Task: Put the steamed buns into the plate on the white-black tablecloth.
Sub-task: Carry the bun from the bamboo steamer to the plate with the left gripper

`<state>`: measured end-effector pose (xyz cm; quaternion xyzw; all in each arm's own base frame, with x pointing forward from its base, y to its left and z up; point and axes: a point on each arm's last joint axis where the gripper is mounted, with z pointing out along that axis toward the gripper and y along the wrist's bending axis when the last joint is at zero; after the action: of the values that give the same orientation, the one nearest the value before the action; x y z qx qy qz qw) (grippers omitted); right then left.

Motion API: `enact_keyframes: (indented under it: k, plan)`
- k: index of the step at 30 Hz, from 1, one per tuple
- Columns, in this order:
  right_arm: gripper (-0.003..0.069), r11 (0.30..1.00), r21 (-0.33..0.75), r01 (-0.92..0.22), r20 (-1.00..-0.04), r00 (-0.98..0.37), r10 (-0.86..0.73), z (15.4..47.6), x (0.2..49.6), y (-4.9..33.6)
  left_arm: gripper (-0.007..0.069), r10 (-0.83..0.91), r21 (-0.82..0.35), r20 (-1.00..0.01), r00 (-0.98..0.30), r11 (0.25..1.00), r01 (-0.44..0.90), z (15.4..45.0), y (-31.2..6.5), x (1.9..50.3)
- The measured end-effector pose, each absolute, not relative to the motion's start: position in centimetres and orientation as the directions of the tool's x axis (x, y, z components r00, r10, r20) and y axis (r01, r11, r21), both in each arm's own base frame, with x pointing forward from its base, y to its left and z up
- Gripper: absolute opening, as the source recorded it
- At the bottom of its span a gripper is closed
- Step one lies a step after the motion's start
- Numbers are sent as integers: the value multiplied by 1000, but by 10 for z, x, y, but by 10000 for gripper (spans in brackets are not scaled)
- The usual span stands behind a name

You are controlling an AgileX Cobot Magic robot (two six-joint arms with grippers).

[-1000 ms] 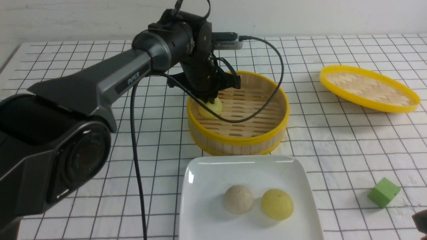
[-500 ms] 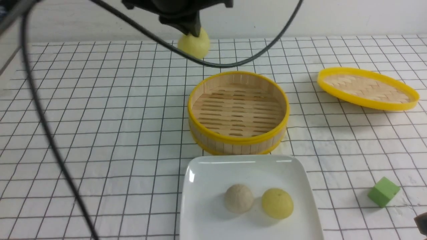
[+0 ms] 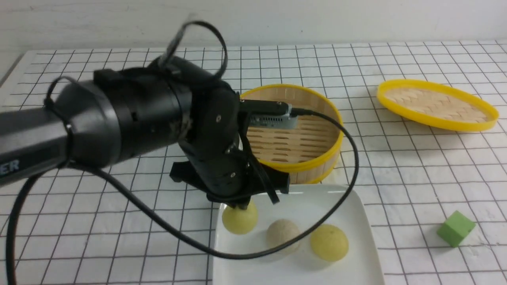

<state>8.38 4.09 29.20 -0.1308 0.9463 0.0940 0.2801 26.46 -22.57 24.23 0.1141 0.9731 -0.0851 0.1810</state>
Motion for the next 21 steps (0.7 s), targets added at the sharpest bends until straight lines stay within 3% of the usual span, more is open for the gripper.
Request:
enact_keyframes:
  k: [3, 6, 10, 13, 16, 20, 21]
  plan:
    - [22, 951, 115, -289, -598, -784, -166, 301, 67, 32, 118, 175, -128, -389, -904, 962, 242, 235, -229, 269]
    - [26, 953, 147, -266, -703, -705, -88, 310, 33, 14, 220, 155, -141, -379, -912, 965, 223, 222, -234, 275]
    - [30, 947, 182, -264, -828, -561, 3, 310, 4, -3, 323, 142, -150, -356, -923, 967, 207, 215, -237, 275]
    - [33, 944, 196, -263, -902, -426, 69, 304, -3, -10, 356, 129, -166, -355, -926, 966, 199, 219, -236, 274]
    - [19, 932, 229, -280, -957, -238, 164, 297, 8, -8, 350, 128, -176, -389, -912, 962, 210, 239, -234, 272]
    - [-10, 925, 237, -296, -962, -203, 181, 291, 15, -3, 265, 127, -184, -454, -882, 955, 232, 269, -226, 266]
    - [-16, 924, 236, -301, -962, -206, 179, 290, 15, -3, 212, 128, -181, -470, -873, 954, 237, 278, -222, 263]
